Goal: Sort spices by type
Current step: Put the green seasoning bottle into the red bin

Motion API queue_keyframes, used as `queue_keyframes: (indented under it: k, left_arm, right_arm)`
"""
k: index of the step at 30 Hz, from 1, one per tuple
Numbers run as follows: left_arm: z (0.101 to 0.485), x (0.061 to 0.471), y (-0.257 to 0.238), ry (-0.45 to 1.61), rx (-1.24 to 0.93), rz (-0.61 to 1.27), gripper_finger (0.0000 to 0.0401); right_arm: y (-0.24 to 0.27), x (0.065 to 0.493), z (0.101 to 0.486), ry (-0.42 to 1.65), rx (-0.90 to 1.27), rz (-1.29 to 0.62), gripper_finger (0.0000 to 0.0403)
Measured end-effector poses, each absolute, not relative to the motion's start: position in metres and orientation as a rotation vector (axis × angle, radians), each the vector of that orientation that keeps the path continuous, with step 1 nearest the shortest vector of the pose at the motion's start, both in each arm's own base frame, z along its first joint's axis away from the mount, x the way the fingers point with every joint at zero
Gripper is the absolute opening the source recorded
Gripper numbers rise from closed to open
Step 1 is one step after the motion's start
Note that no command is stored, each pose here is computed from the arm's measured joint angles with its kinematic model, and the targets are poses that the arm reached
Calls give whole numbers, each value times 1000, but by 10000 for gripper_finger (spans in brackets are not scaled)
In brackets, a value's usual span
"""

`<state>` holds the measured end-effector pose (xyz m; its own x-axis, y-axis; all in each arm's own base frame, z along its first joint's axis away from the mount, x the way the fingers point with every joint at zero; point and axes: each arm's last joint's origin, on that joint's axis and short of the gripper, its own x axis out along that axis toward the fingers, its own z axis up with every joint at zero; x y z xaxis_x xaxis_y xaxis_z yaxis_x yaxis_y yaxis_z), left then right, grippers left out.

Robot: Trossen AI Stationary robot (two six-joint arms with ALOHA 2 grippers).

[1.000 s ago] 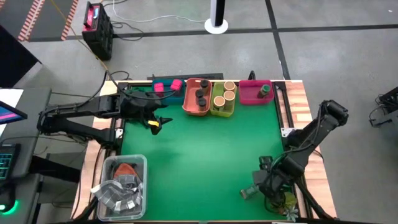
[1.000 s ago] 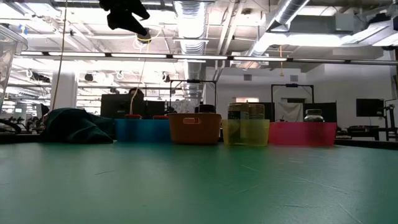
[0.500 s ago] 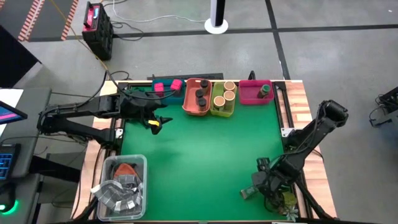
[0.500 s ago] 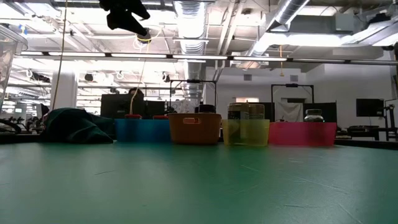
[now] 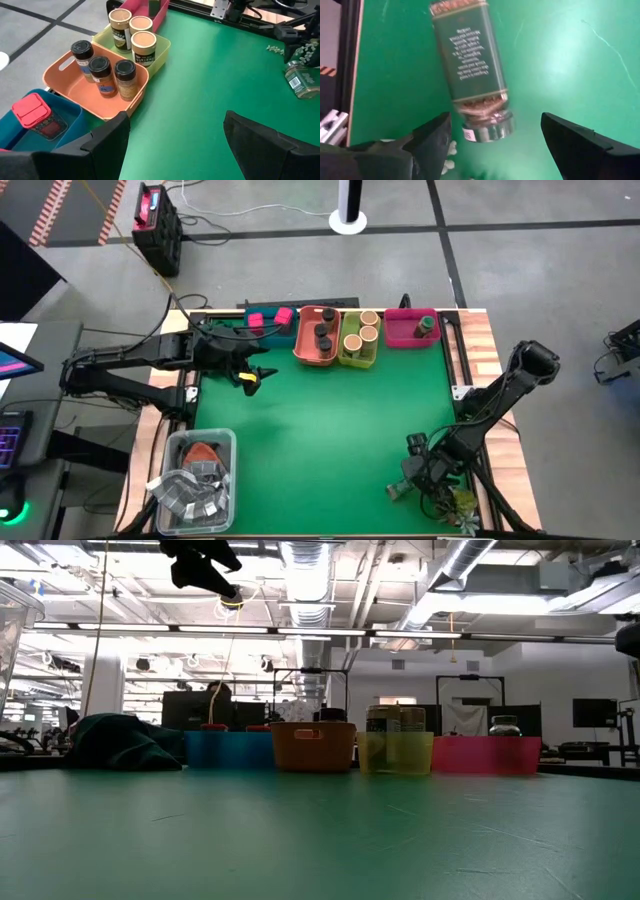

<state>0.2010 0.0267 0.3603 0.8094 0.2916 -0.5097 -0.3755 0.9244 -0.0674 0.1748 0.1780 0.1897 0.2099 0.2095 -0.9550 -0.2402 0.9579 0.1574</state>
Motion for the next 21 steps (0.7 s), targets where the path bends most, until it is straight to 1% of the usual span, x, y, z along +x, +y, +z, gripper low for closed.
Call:
queue_keyframes:
  k: [6, 10, 13, 17, 21]
  left_arm:
    - [360, 201, 27, 518, -161, 356, 306]
    - [360, 201, 27, 519, -157, 355, 306]
    - [360, 201, 27, 521, -156, 355, 306]
    - [360, 201, 27, 527, -155, 356, 306]
    - [360, 201, 27, 528, -155, 356, 306]
  right_arm:
    - [172, 173, 182, 1346, -40, 295, 331]
    - [175, 175, 181, 1309, -49, 336, 331]
    - [176, 175, 181, 1289, -98, 381, 331]
    - [176, 175, 172, 1336, -178, 391, 331]
    - [166, 185, 163, 1390, -187, 332, 331]
